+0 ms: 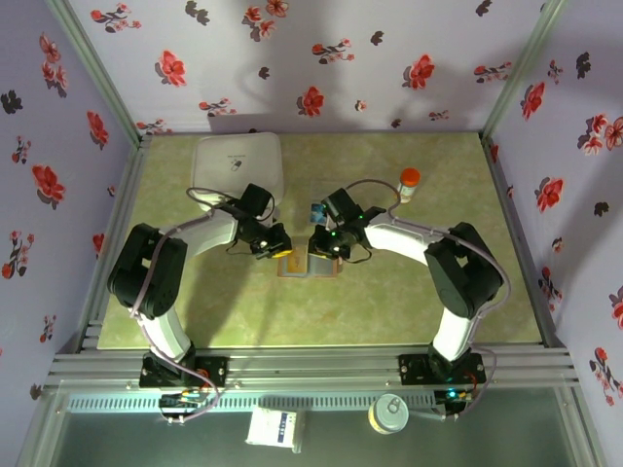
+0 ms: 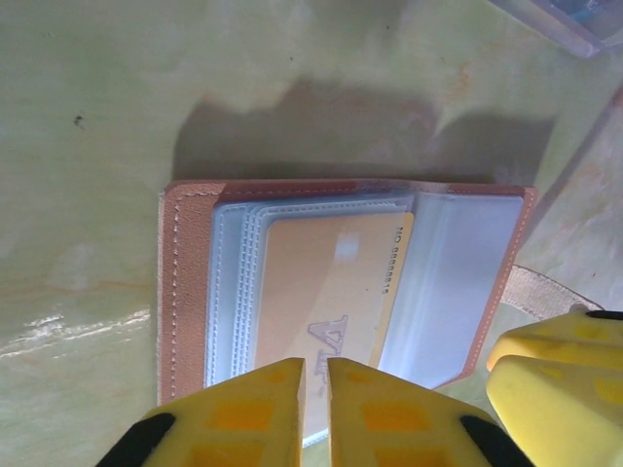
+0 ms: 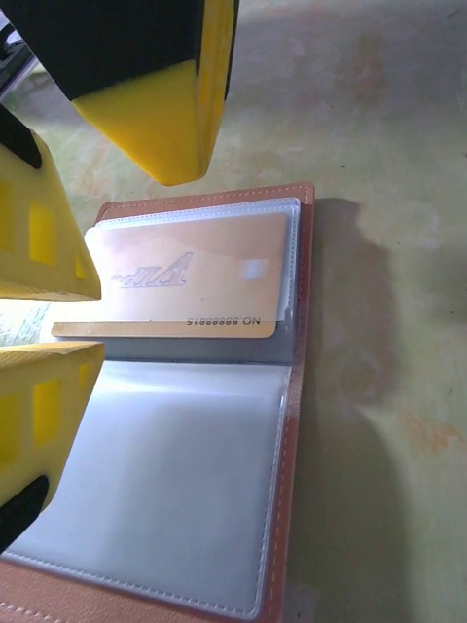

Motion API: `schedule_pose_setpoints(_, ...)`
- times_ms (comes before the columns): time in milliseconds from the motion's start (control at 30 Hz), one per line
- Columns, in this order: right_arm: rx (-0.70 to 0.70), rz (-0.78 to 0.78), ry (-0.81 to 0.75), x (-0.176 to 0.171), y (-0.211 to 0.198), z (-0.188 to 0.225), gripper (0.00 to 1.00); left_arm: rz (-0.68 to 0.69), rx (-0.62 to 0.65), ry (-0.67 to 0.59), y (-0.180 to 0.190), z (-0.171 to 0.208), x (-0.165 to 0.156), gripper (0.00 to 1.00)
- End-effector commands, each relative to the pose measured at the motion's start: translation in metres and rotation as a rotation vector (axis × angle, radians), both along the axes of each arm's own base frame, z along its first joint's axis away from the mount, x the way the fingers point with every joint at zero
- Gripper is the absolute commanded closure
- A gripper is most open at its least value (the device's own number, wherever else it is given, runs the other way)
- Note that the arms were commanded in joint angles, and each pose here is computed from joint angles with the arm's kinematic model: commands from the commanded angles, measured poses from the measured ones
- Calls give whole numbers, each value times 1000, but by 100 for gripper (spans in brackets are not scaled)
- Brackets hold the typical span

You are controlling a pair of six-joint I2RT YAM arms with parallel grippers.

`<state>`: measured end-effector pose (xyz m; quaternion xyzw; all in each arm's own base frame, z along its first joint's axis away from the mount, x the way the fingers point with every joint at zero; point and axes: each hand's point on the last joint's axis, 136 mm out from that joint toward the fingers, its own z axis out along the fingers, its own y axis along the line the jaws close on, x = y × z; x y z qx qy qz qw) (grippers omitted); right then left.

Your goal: Take the credit cards out of the card holder

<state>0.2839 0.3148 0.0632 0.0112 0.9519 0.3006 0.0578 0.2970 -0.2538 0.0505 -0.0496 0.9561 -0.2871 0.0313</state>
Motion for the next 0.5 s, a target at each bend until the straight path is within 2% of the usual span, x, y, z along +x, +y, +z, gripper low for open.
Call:
schedule_pose_setpoints(0,56,3,6,4,16,4,80,-17,39,21,8,-17,-4,90)
schedule_pose_setpoints(467,86,9,37,4,27,-15,77,-32,54,38,11,-33,-6,99)
